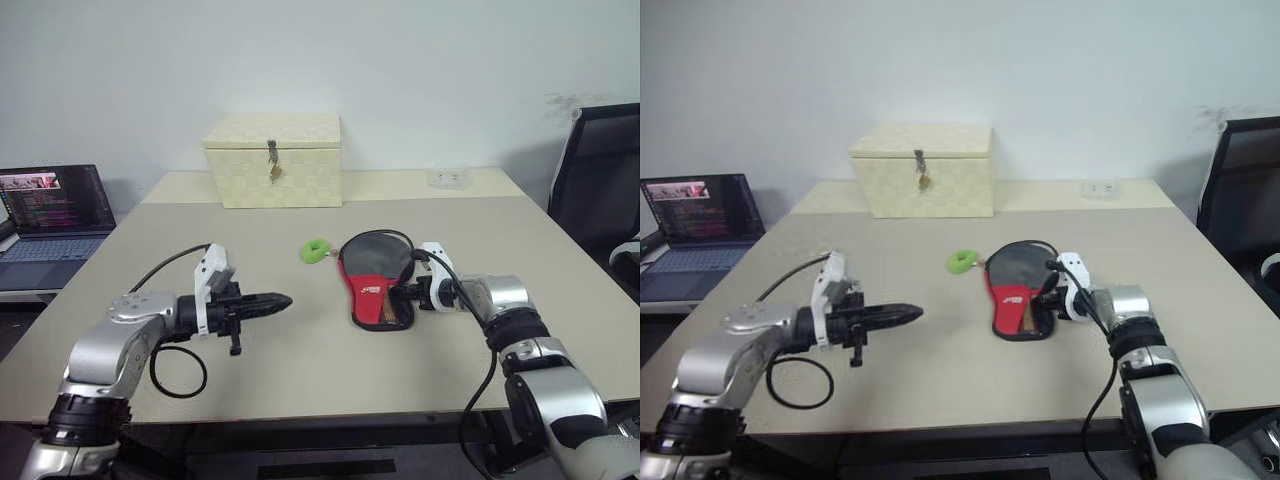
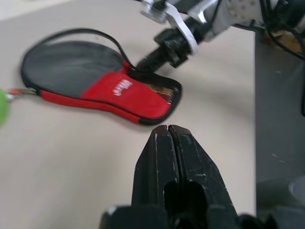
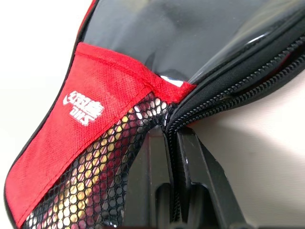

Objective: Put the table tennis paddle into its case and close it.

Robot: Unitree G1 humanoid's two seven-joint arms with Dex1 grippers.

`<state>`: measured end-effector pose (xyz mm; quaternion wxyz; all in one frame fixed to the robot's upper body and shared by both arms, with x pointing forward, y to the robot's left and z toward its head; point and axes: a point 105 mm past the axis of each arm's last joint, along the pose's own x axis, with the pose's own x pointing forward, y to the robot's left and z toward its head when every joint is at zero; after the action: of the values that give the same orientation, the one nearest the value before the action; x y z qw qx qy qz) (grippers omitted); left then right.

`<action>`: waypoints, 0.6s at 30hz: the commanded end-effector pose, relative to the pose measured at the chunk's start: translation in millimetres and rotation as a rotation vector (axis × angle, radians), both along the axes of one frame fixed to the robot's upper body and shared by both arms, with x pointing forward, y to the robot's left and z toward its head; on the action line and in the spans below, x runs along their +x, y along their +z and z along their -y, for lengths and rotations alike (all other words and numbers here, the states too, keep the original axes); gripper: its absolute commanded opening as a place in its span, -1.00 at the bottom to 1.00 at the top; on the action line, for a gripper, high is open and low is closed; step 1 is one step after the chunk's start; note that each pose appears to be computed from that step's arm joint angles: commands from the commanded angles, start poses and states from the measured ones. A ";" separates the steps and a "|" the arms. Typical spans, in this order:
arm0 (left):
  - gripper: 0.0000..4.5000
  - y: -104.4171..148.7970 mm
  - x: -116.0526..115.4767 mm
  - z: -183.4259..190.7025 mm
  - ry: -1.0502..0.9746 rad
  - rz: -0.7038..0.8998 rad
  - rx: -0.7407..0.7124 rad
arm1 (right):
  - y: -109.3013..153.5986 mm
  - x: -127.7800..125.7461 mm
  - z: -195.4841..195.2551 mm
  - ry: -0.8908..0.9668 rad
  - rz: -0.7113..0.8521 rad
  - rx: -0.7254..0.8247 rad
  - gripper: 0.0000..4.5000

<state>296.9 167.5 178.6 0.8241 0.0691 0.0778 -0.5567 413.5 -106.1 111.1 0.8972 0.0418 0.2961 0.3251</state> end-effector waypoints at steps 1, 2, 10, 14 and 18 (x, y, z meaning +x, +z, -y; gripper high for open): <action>-1.00 11.7 -15.5 4.6 -0.065 0.037 0.004 | -2.2 -23.5 -33.9 0.085 -0.051 0.060 -0.98; -1.00 11.1 -17.7 4.9 -0.067 0.035 0.002 | -1.5 -29.5 -38.9 0.085 -0.055 0.072 -0.98; -1.00 9.0 -37.6 7.2 -0.097 0.003 -0.014 | -1.2 -83.1 -50.8 0.132 -0.105 0.102 -0.98; -1.00 1.9 -51.1 13.5 -0.126 -0.037 -0.017 | -4.3 -105.0 -47.7 0.135 -0.134 0.101 -0.98; -1.00 -0.6 -53.9 17.3 -0.120 -0.052 -0.034 | -7.9 -114.6 -40.8 0.110 -0.157 0.097 -0.98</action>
<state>247.1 153.5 168.4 0.7907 0.0373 0.1052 -0.6019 306.9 -70.3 98.6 0.8563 0.0905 0.3536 0.3655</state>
